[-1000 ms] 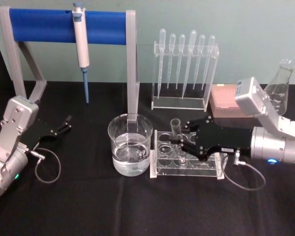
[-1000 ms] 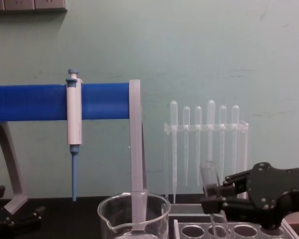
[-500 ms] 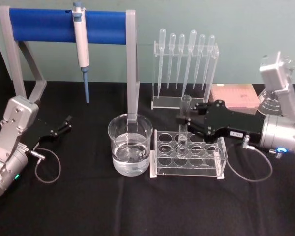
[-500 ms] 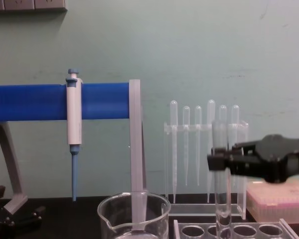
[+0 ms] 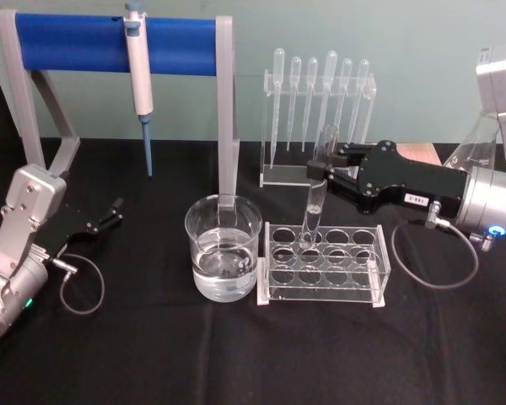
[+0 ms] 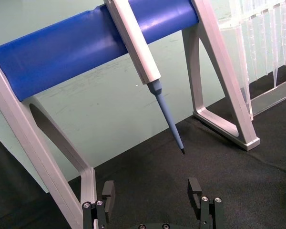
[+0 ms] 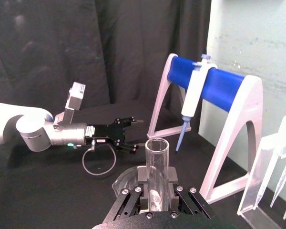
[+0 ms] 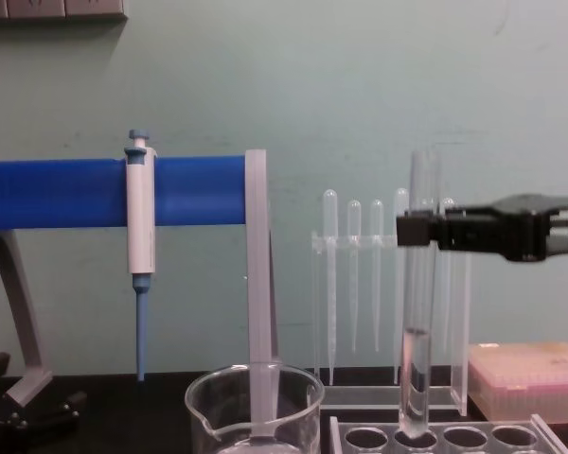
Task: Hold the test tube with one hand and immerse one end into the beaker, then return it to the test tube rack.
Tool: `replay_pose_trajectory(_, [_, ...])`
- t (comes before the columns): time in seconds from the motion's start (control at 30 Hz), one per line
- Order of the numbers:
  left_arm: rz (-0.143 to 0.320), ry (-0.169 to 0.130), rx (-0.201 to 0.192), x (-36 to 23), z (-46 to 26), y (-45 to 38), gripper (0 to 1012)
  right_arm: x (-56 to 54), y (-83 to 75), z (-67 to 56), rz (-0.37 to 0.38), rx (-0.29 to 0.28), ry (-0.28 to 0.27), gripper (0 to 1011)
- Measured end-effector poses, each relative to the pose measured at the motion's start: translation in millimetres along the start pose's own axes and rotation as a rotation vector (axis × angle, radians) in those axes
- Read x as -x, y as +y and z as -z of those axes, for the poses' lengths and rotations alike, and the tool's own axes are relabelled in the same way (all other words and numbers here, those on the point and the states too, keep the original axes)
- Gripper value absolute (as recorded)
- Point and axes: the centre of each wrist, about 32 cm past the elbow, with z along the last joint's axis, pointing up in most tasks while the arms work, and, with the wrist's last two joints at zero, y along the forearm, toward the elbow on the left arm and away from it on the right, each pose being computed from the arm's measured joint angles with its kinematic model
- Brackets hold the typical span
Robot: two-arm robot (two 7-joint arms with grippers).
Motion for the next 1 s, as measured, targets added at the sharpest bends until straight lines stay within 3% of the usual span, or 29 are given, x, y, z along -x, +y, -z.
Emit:
replay_pose_trajectory(0.43, [0.0,0.0,0.0,0.0,0.0,0.0,1000,-7.0,5.2,-25.8,-0.006,-0.004,-0.056,226])
replay_pose_trajectory(1.0, [0.0,0.0,0.0,0.0,0.0,0.0,1000,-8.4,5.1,-29.2,-0.006,-0.003,-0.066,226])
